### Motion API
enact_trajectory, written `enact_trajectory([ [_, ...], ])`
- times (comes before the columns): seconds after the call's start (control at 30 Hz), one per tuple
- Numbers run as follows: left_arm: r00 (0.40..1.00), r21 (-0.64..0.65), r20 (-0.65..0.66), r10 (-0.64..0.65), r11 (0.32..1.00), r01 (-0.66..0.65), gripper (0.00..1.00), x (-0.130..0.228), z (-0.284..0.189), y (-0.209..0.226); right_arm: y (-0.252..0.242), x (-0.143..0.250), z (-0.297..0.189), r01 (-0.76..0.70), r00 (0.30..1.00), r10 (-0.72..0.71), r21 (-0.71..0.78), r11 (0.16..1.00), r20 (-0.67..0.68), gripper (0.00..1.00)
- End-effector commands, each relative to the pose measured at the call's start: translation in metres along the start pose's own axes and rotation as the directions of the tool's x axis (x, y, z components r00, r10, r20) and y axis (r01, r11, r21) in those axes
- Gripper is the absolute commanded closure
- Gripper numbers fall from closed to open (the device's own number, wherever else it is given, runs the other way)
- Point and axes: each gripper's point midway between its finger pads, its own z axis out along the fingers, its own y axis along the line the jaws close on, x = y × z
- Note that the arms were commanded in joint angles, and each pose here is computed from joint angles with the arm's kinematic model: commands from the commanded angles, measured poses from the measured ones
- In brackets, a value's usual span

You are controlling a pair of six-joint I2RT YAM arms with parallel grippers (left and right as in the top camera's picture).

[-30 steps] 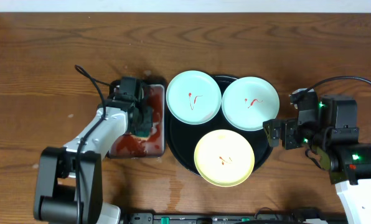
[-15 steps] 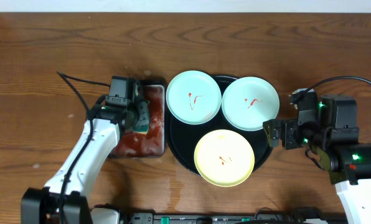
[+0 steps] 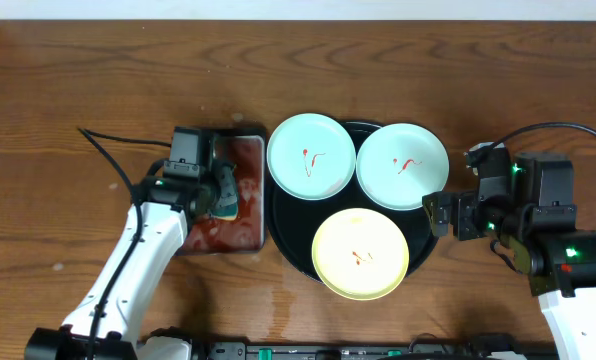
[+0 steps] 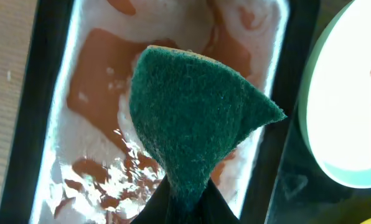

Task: Clean dirty plates on tray and stack at the side
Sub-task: 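Dip and rub the green sponge in the soapy basin with left gripper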

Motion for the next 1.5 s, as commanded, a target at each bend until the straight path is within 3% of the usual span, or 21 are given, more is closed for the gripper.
enact_trajectory([
  [0.0, 0.999, -0.018, -0.038, -0.01, 1.0, 0.009, 0.93, 0.017, 0.007, 0.007, 0.001, -0.006, -0.005, 0.012, 1.0, -0.012, -0.008, 1.0, 0.016, 0.01],
  [0.67, 0.983, -0.088, -0.182, -0.02, 0.996, 0.004, 0.93, 0.068, 0.02, 0.031, 0.001, -0.006, -0.005, 0.011, 1.0, -0.011, -0.008, 1.0, 0.015, 0.01],
  [1.47, 0.969, -0.117, -0.244, -0.028, 0.993, -0.001, 0.93, 0.084, 0.016, 0.038, 0.001, -0.006, -0.005, 0.011, 1.0, -0.011, -0.008, 1.0, 0.014, 0.01],
])
